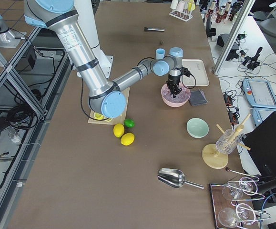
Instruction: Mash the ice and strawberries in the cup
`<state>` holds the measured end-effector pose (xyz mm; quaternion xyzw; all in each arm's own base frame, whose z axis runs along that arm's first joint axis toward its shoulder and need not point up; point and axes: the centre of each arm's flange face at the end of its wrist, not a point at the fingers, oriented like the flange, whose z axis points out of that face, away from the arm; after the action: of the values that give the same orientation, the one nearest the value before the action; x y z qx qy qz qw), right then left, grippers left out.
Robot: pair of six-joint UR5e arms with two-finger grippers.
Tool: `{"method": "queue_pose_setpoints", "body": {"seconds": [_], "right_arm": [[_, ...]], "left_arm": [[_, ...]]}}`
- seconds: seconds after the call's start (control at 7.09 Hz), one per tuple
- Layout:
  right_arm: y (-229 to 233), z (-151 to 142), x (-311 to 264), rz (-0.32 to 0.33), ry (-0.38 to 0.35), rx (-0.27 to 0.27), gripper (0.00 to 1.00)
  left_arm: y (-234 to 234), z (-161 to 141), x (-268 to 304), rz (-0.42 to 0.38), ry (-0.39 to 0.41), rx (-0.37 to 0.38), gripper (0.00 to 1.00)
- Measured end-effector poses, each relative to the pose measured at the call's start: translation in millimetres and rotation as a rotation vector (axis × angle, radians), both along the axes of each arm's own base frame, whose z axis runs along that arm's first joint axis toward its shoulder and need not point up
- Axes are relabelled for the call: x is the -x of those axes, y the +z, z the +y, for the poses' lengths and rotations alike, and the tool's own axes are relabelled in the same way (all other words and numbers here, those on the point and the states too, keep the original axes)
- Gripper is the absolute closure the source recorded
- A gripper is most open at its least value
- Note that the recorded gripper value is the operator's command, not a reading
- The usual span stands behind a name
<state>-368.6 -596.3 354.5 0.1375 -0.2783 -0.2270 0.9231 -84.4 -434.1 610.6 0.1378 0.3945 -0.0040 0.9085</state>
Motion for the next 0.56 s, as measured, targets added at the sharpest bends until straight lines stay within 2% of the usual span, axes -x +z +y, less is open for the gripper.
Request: {"method": "queue_pose_setpoints", "body": {"seconds": [0.28, 0.56], "right_arm": [[-57, 8, 13, -0.111, 0.162, 0.087, 0.79], [-124, 26, 58, -0.203, 0.298, 0.168, 0.79]], "left_arm": [[0, 0, 0, 0.0, 0.0, 0.001, 0.02], [0, 0, 0, 0.0, 0.0, 0.0, 0.02]]}}
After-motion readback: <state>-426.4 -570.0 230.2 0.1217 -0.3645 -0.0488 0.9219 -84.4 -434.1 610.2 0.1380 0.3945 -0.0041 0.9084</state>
